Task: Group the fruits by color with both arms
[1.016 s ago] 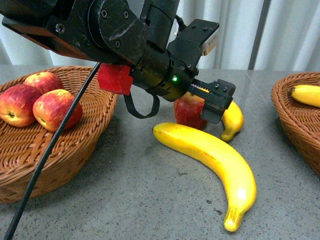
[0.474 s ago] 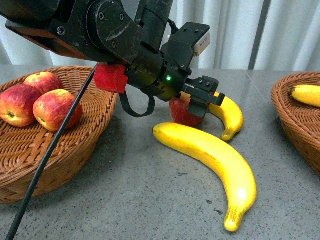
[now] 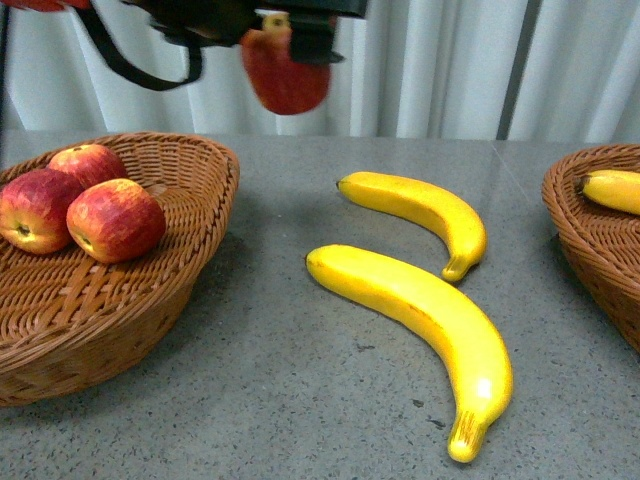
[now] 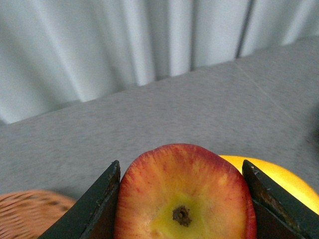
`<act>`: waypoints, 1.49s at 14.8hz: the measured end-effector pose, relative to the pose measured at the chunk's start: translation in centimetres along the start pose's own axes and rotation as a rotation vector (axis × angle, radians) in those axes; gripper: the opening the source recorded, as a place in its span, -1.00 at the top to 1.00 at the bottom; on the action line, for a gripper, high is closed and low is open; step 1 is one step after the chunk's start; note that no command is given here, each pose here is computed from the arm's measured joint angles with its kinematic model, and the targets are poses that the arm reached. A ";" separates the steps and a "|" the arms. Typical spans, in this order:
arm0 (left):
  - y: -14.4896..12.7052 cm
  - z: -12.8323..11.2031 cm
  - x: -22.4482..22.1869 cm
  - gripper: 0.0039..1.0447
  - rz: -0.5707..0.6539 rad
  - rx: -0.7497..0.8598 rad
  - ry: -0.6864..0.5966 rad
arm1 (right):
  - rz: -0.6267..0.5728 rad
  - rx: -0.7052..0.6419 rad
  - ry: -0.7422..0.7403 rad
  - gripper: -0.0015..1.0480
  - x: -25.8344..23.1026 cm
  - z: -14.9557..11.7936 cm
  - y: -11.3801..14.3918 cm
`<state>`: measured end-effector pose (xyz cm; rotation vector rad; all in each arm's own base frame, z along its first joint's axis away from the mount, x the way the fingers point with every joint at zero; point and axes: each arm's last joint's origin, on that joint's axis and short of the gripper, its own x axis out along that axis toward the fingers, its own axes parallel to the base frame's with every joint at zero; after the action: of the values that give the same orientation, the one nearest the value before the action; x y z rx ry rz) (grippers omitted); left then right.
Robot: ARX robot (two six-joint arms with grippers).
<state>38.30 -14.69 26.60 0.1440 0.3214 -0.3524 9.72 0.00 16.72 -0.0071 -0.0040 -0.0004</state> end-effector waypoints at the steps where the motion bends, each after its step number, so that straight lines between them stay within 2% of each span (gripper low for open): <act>1: 1.9 -0.3 -1.5 -0.21 0.091 -0.032 0.004 | 0.000 0.000 0.000 -0.87 0.0 0.0 0.0; 4: 6.5 -2.8 -4.8 -0.20 0.228 -0.130 0.038 | 0.000 0.000 0.000 -0.87 0.0 0.0 0.0; 6: 9.0 -4.2 -5.3 -0.20 0.254 -0.167 0.050 | 0.000 0.000 0.000 -0.87 0.0 0.0 0.0; 8: 9.7 -5.1 -5.3 -0.20 0.274 -0.179 0.071 | 0.000 0.000 0.000 -0.87 0.0 0.0 0.0; 12: 8.5 -6.3 -5.4 -0.20 0.251 -0.163 0.103 | 0.000 0.000 0.000 -0.87 0.0 0.0 0.0; 13: 9.0 -6.4 -5.6 -0.20 0.270 -0.169 0.098 | 0.000 0.000 0.000 -0.87 0.0 0.0 0.0; 15: 9.8 -6.5 -5.8 -0.49 0.291 -0.185 0.100 | 0.000 0.000 0.000 -0.87 0.0 0.0 0.0; 18: 9.5 -6.3 -5.7 -0.91 0.267 -0.180 0.090 | 0.000 0.000 0.000 -0.87 0.0 0.0 0.0; 19: 9.1 -6.1 -5.6 -0.86 0.248 -0.177 0.082 | 0.000 0.000 0.000 -0.87 0.0 0.0 0.0; 20: 7.8 -3.9 -7.6 -0.88 0.220 -0.150 -0.028 | 0.000 0.000 0.000 -0.87 0.0 0.0 0.0; 22: 6.3 -2.1 -10.5 -0.88 0.219 -0.116 -0.144 | 0.000 0.000 0.000 -0.87 0.0 0.0 0.0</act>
<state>30.68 -5.14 28.63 0.0385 0.1804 -0.1261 9.72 0.00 16.72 -0.0071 -0.0040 -0.0004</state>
